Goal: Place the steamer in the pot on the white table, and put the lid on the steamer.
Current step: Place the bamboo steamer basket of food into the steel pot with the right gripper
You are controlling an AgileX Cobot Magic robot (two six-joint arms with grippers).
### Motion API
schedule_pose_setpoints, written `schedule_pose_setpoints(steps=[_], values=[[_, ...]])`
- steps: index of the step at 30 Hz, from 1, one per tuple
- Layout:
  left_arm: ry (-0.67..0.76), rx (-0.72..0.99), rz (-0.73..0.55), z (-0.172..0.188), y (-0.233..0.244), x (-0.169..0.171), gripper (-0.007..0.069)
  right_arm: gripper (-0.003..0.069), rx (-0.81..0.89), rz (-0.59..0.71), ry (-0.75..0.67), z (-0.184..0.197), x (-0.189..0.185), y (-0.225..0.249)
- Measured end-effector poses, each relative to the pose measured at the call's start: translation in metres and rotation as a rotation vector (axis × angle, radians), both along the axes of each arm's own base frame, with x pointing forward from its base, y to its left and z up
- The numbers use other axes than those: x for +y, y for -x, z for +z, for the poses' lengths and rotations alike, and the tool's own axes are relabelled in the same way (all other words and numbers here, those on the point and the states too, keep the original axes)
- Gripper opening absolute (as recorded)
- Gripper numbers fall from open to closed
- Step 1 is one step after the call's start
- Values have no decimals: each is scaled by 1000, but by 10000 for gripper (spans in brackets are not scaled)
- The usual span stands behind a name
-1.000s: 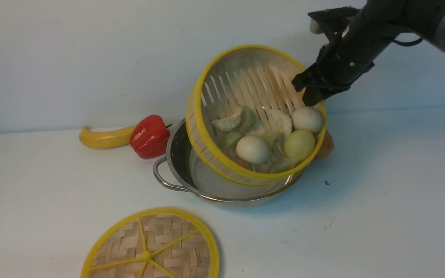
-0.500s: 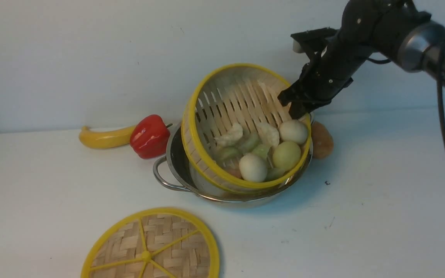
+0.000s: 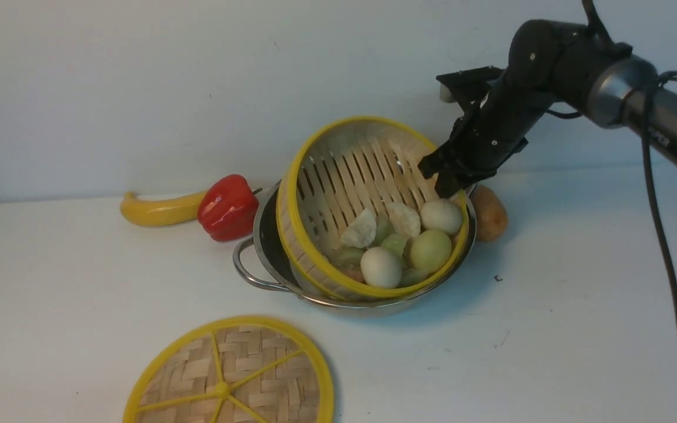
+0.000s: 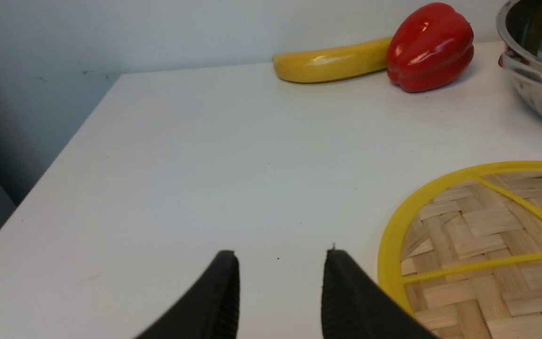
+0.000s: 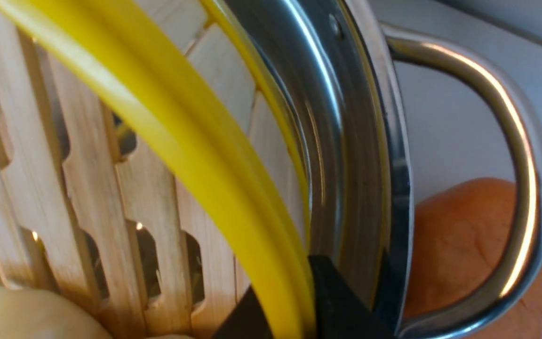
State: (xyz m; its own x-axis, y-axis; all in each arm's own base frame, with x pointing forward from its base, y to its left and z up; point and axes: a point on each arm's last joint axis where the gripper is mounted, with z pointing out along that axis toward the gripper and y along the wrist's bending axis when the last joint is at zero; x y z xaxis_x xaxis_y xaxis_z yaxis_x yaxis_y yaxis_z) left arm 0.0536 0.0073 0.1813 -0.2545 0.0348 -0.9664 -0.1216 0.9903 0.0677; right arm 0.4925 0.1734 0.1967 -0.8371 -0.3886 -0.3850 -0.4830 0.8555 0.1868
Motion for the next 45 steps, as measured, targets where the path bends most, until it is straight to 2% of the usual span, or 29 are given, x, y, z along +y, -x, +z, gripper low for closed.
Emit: schedule_pose_setpoints(steps=[11,19,23,33,38,40,45], values=[[0,0,0,0,0,0,242,85,-9,25,13,-2,0,0],[0,0,0,0,0,0,242,245,-7,21,-13,-1,2,0],[0,0,0,0,0,0,242,300,-3,21,-22,0,2,0],[0,0,0,0,0,0,242,343,-33,15,-33,7,3,-1],[0,0,0,0,0,0,242,343,-154,2,-44,35,2,-6],[0,0,0,0,0,0,242,342,-254,-7,-39,64,-1,-8],[0,0,0,0,0,0,242,275,-400,-53,46,119,-14,-4]])
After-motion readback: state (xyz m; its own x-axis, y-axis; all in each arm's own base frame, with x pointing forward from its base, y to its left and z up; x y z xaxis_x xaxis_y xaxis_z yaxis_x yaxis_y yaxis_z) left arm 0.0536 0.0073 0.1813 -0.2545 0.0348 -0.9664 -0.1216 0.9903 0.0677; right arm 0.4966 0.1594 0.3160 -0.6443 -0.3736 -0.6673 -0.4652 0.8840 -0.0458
